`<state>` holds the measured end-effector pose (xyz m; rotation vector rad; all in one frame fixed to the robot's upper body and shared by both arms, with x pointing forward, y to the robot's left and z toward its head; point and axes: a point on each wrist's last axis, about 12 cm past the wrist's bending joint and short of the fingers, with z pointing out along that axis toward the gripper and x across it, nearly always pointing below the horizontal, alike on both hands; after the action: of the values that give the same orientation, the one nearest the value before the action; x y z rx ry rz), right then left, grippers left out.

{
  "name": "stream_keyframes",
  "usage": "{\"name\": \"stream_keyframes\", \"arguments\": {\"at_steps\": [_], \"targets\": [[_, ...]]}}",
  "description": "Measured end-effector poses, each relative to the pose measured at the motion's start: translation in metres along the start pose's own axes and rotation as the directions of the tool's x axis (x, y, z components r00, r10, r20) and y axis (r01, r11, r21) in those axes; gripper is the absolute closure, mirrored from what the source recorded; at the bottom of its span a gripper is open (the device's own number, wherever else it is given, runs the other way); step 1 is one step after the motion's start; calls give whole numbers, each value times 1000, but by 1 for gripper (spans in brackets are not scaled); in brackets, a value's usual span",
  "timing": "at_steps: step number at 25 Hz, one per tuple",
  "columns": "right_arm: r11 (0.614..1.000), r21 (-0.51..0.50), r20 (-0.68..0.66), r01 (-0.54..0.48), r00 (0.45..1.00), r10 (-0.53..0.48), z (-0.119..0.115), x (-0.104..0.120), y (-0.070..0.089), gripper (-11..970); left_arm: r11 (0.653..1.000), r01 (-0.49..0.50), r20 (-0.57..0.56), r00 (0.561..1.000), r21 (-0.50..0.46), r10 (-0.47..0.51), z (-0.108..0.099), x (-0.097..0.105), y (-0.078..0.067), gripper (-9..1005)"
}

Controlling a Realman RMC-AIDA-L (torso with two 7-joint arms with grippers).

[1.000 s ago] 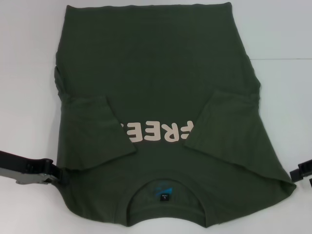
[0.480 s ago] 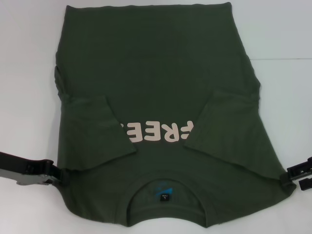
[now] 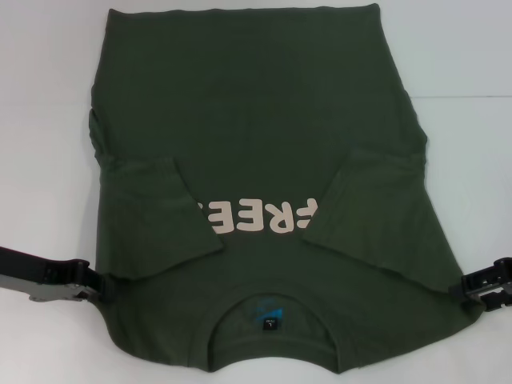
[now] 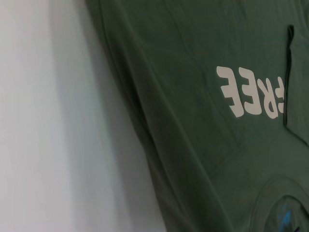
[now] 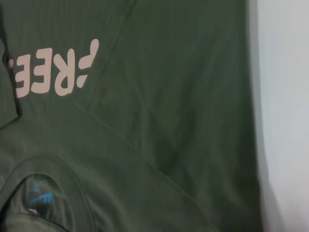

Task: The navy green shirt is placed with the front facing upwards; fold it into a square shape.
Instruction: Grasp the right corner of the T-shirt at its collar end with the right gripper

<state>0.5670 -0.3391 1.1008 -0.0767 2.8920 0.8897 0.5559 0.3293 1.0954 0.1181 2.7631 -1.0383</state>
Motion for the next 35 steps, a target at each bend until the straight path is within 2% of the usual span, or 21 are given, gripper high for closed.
{"name": "stream_keyframes", "arguments": {"at_steps": [30,35], "targets": [[999,-50,15,-13,1000,13,15,1,3,316,1000,-12,1,1000,6,12,1,-3,-3,944],[999,-41,10,-17,1000,18,13,0,1,431,1000,-13,1,1000,6,13,1,-3,-3,944]]}}
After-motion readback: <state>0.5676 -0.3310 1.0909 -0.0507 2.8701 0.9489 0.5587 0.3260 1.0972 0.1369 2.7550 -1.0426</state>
